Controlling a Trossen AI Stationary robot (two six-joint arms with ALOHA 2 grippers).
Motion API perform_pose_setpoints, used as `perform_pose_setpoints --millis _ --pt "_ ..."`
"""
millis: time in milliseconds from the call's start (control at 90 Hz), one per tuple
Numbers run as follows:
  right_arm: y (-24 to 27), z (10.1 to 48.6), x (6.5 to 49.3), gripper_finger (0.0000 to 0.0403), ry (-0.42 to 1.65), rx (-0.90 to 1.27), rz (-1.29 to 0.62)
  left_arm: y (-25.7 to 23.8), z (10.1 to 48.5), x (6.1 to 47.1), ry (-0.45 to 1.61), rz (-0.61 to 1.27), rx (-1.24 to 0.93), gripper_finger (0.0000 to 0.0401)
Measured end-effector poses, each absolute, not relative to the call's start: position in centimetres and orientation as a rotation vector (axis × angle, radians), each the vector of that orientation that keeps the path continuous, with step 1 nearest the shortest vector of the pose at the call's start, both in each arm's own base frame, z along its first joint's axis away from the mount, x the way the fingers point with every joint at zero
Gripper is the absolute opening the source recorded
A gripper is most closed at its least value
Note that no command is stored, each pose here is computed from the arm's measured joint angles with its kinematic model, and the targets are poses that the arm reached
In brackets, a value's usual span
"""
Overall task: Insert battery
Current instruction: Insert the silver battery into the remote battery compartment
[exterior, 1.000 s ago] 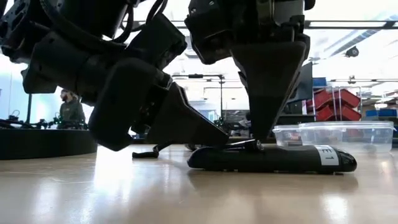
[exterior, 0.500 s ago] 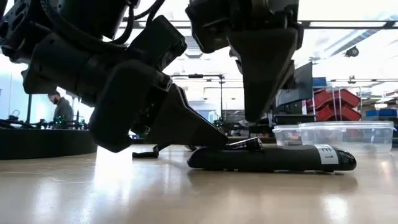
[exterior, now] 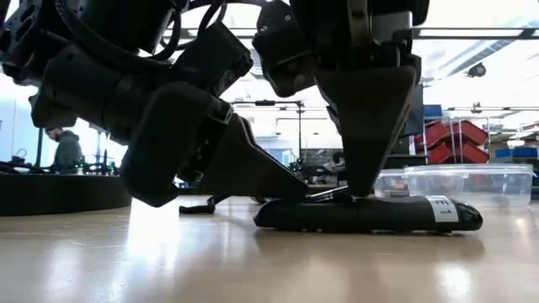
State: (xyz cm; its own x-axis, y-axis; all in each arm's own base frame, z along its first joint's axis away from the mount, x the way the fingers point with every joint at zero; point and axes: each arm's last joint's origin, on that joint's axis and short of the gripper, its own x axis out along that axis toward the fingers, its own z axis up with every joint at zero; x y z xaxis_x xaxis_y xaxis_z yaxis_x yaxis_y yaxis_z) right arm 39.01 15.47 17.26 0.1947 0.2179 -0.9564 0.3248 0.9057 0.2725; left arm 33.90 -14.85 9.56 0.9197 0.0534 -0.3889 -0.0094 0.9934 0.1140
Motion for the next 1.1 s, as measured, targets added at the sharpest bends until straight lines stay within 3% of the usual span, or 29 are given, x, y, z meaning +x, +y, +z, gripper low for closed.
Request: perform_pose_setpoints --millis 1100 --pt "14.93 17.43 39.12 0.0000 1.342 0.354 -0.104 -14.94 10.08 34.07 0.386 0.025 0.128 0.0097"
